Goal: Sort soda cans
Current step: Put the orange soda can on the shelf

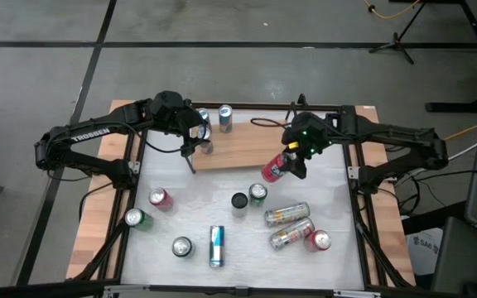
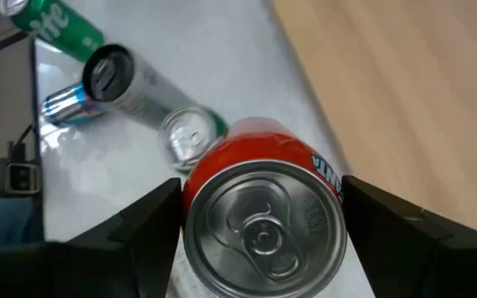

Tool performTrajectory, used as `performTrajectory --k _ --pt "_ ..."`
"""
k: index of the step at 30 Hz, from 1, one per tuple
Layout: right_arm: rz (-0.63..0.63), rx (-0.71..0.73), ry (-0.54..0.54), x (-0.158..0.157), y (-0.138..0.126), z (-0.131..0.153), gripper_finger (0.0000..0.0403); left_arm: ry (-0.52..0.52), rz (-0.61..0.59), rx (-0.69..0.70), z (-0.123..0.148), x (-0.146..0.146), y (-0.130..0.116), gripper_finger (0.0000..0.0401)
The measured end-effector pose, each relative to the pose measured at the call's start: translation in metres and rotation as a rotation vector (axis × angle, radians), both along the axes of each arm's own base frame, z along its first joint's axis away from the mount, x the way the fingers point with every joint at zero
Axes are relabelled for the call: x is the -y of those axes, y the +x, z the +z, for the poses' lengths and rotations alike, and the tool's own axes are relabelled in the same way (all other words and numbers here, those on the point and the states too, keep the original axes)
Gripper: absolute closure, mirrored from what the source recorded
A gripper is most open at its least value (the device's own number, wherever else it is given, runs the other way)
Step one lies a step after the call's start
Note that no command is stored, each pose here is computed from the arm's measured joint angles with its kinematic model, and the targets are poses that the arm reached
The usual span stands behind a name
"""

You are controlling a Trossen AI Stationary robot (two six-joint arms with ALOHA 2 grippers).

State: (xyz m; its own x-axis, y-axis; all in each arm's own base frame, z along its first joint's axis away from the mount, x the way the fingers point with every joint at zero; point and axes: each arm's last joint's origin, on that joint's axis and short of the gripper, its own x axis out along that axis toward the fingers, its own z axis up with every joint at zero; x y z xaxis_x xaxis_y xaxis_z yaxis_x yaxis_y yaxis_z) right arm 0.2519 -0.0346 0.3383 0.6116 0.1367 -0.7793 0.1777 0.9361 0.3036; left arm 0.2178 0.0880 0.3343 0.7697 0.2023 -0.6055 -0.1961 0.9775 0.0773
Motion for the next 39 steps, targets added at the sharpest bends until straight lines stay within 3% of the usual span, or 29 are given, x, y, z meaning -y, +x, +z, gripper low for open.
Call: performTrajectory --k 13,21,26,39 --pt "-0.030 0.066 -0.111 0.039 -0.001 0.001 0.0114 0.000 0.000 0.000 0.000 0.000 0.000 0.0096" --pt "-0.012 -0.048 -0.138 0.062 0.016 -0.027 0.0114 -0.012 0.010 0.004 0.000 0.000 0.000 0.0096" --pt "0.021 -0.107 -0.212 0.067 0.025 -0.040 0.0114 -0.019 0.015 0.006 0.000 0.000 0.000 0.0096" --pt "0.080 -0.200 -0.234 0.077 0.042 -0.046 0.0114 0.011 0.035 0.040 0.003 -0.002 0.002 0.0096"
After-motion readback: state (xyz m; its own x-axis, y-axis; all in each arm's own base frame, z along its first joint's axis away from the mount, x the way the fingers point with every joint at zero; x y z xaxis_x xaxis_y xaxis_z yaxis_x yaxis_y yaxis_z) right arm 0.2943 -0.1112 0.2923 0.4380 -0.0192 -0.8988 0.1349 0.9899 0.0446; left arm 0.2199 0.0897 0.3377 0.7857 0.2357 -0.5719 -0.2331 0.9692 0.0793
